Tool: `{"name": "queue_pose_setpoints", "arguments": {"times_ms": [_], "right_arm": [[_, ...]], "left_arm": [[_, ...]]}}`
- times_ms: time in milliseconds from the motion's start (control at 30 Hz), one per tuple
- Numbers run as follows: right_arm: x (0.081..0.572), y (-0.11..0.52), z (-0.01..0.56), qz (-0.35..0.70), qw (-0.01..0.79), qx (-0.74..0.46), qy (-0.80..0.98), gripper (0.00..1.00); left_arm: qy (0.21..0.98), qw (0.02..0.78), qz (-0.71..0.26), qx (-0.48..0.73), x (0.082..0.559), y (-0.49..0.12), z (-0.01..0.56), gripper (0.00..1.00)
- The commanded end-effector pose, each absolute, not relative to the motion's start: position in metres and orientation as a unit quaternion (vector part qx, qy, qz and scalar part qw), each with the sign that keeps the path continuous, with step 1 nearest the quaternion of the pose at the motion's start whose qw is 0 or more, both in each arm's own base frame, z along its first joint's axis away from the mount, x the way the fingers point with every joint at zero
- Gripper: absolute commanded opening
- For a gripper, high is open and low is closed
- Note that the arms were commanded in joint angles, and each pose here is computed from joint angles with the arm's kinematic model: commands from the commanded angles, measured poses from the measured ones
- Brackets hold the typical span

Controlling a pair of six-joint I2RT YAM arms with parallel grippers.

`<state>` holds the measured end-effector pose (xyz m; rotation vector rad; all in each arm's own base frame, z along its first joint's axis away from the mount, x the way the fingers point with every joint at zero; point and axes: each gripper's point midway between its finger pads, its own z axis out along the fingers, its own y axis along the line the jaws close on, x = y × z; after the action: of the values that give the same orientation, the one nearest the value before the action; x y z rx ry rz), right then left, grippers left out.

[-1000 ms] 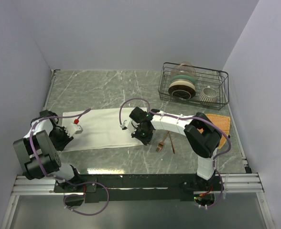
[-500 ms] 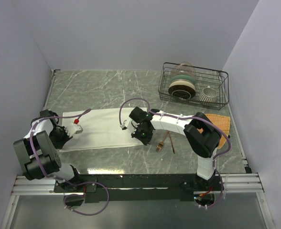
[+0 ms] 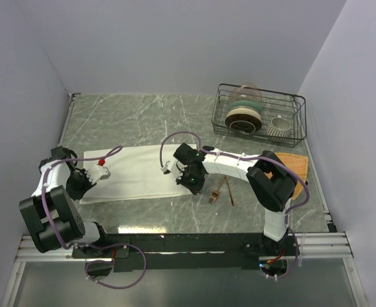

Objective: Fold the napkin into a case and place the utensils inside
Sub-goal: Fold and flatten the napkin at the center of the board.

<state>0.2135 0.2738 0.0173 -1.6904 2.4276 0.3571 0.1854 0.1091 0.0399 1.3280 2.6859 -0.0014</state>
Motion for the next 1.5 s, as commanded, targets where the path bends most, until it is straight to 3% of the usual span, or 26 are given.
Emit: {"name": "queue_pose_setpoints", "arguments": {"times_ms": [0,300,400,433,533,567,667,700,833,967,1167,1467], "right_arm": [[0.212,0.261,0.019,0.110,0.076,-0.566,0.813,0.00],[0.214,0.266,0.017,0.117,0.073,-0.563,0.815,0.00],[0.213,0.266,0.019,0.121,0.068,-0.567,0.812,0.04],[0.213,0.268,0.022,0.123,0.067,-0.567,0.811,0.08],[0.212,0.270,0.041,0.140,0.067,-0.566,0.810,0.37],[0.210,0.268,0.054,0.146,0.068,-0.564,0.810,0.55],[0.219,0.273,0.094,0.175,0.095,-0.546,0.813,0.77],[0.227,0.272,0.103,0.182,0.104,-0.534,0.819,0.78],[0.255,0.287,0.140,0.232,0.138,-0.491,0.828,0.79],[0.277,0.302,0.138,0.251,0.152,-0.458,0.839,0.72],[0.296,0.316,0.106,0.248,0.151,-0.432,0.854,0.47],[0.275,0.292,0.037,0.187,0.083,-0.441,0.874,0.34]], "left_arm": [[0.888,0.062,-0.017,0.455,0.179,0.105,0.036,0.01],[0.893,0.046,-0.028,0.447,0.182,0.108,0.029,0.02],[0.889,0.041,-0.032,0.454,0.180,0.108,0.031,0.15],[0.888,0.041,-0.033,0.458,0.180,0.108,0.032,0.28],[0.895,0.047,-0.042,0.441,0.187,0.108,0.044,0.45],[0.899,0.078,-0.048,0.428,0.203,0.107,0.058,0.46],[0.908,0.134,-0.090,0.386,0.229,0.099,0.096,0.52],[0.905,0.169,-0.117,0.371,0.241,0.088,0.105,0.53],[0.896,0.266,-0.160,0.318,0.280,0.065,0.140,0.57],[0.904,0.281,-0.171,0.274,0.300,0.057,0.135,0.55],[0.921,0.220,-0.181,0.265,0.293,0.045,0.091,0.43],[0.947,0.097,-0.140,0.272,0.256,0.064,0.024,0.31]]}}
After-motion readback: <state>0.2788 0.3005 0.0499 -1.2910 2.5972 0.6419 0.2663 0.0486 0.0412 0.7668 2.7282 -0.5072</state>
